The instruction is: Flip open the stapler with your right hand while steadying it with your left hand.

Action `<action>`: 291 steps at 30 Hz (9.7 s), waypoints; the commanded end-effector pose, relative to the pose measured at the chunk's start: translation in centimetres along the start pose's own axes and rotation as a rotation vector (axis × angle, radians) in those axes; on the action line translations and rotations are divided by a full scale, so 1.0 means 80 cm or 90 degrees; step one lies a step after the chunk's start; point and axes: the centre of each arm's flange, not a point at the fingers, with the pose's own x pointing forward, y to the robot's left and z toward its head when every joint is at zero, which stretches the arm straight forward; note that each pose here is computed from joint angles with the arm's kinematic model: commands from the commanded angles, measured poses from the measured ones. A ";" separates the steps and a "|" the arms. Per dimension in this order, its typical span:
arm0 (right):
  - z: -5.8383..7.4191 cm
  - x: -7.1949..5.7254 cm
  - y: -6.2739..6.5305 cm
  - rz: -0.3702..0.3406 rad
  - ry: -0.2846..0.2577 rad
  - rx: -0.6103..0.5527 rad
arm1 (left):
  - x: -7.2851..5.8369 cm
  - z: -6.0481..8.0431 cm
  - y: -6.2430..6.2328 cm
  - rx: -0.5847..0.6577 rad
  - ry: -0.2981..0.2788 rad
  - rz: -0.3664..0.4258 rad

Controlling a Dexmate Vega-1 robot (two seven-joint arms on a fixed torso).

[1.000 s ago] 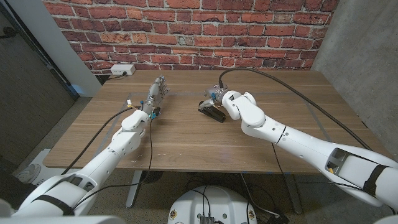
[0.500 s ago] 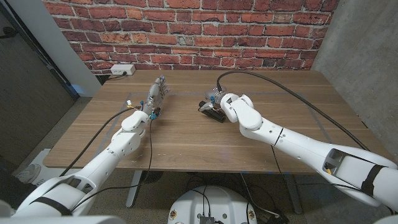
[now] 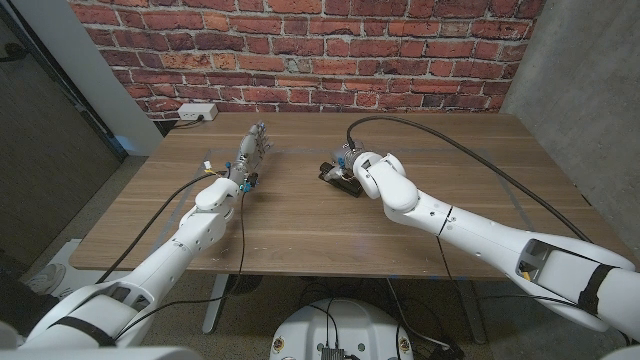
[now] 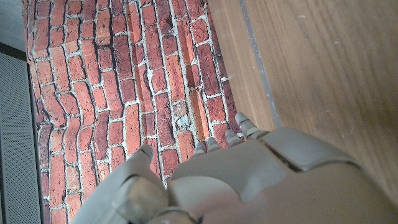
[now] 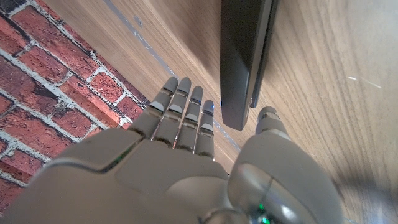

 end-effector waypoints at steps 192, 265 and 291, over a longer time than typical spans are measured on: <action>-0.098 -0.043 0.001 -0.315 -0.213 0.726 | 0.027 0.101 -0.071 0.186 -0.151 -0.189; -0.132 0.004 0.101 -0.470 -0.158 1.543 | 0.027 0.112 -0.102 0.166 -0.252 -0.097; -0.119 -0.014 0.130 -0.596 -0.044 1.757 | 0.013 0.119 -0.123 0.167 -0.289 -0.053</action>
